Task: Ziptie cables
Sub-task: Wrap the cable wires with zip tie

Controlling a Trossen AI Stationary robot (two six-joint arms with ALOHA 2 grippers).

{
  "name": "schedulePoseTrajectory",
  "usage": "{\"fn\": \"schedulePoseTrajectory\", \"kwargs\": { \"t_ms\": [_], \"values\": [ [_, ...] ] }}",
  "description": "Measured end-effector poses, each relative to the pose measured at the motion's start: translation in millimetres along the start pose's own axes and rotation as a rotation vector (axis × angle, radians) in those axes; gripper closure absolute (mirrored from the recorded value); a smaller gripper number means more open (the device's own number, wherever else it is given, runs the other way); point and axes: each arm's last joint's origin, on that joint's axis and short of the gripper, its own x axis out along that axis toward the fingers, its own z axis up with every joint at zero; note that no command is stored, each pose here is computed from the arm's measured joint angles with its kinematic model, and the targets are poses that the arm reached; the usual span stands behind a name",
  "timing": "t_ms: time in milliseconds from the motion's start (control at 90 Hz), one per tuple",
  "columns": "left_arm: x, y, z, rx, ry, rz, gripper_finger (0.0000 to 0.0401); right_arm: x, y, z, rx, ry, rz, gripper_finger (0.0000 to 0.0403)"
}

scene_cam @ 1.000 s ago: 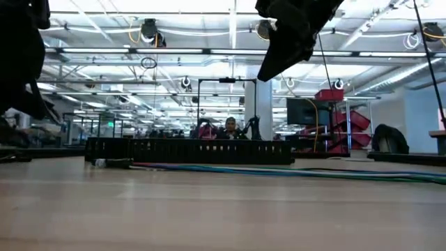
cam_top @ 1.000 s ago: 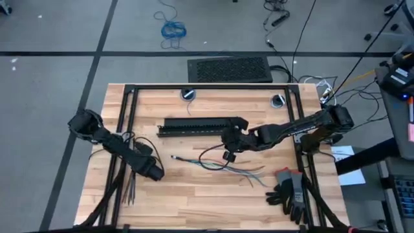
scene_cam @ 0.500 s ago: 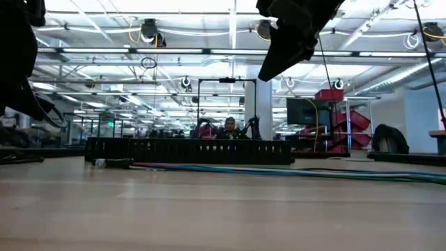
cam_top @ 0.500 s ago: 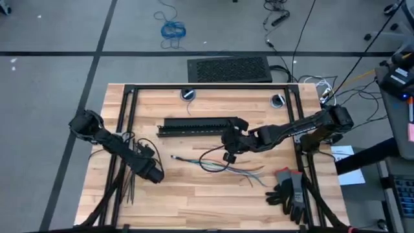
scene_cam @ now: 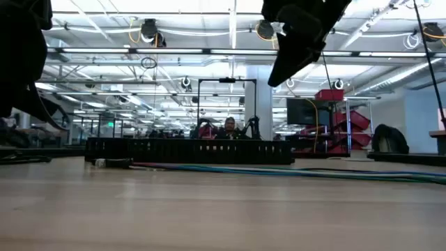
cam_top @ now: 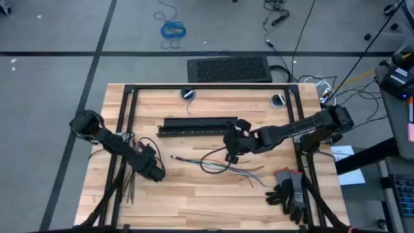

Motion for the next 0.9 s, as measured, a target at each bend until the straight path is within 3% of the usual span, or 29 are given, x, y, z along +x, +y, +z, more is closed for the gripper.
{"fn": "schedulePoseTrajectory", "kwargs": {
  "t_ms": [256, 378, 900],
  "values": [
    [-1.1, 0.3, -3.9, 0.056, 0.042, -0.001, 0.0396, -0.1, 0.1, -0.8, 0.002, 0.003, -0.003, 0.0284],
    [-6.2, -1.4, -2.0, 0.040, -0.007, 0.000, 0.0396, 0.7, -1.7, -0.1, -0.010, -0.003, -0.025, 0.0284],
    [-35.5, -14.8, 4.2, 0.159, -0.211, -0.053, 0.0396, 10.3, -15.3, -0.7, 0.016, -0.008, -0.131, 0.0284]
  ]
}}
